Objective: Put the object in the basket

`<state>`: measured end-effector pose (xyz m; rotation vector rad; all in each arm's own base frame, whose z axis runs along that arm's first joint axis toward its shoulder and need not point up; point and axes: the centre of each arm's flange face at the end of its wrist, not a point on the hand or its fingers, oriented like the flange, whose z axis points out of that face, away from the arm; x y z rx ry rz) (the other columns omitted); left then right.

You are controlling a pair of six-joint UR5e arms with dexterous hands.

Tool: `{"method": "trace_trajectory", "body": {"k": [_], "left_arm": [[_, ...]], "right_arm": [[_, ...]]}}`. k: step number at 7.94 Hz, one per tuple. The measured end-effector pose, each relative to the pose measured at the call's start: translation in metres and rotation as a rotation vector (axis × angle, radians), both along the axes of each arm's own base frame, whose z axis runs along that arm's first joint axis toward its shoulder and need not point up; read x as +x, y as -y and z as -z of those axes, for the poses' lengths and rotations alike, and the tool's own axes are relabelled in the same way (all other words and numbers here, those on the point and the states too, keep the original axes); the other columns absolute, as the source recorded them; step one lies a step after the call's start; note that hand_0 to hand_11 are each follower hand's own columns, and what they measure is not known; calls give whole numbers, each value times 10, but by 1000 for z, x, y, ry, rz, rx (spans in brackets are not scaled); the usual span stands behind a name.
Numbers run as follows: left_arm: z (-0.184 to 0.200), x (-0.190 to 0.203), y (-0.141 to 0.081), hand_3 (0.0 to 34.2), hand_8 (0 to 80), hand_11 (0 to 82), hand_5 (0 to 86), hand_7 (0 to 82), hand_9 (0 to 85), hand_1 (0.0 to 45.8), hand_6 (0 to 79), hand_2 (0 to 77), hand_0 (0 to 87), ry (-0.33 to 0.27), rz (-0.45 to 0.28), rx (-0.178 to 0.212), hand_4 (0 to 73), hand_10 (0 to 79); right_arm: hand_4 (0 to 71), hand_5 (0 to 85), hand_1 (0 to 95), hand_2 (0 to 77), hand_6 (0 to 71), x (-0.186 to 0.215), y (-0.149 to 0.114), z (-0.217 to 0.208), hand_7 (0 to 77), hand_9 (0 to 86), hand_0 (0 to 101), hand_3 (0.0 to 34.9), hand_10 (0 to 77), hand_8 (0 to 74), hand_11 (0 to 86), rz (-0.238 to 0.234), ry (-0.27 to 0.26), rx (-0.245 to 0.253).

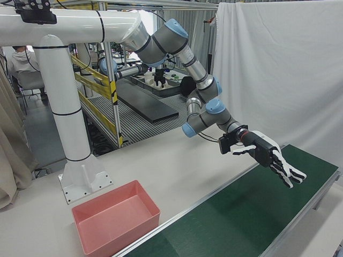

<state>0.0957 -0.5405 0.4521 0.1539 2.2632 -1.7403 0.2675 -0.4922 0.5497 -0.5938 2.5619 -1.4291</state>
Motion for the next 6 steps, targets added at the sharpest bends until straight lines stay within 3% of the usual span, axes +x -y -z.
{"method": "trace_trajectory", "body": {"k": [5,6], "left_arm": [[12,47,5,1,11,104,120,5,44,131,11,11,497,-3,-36,-11,169,54],[17,53,8,1,11,87,120,5,44,109,5,11,497,-6,-35,-10,169,54]], "right_arm": [[5,0,0,11,0,0,0,0,5,0,1,2,5,0,0,0,0,0],[5,0,0,11,0,0,0,0,5,0,1,2,5,0,0,0,0,0]]}}
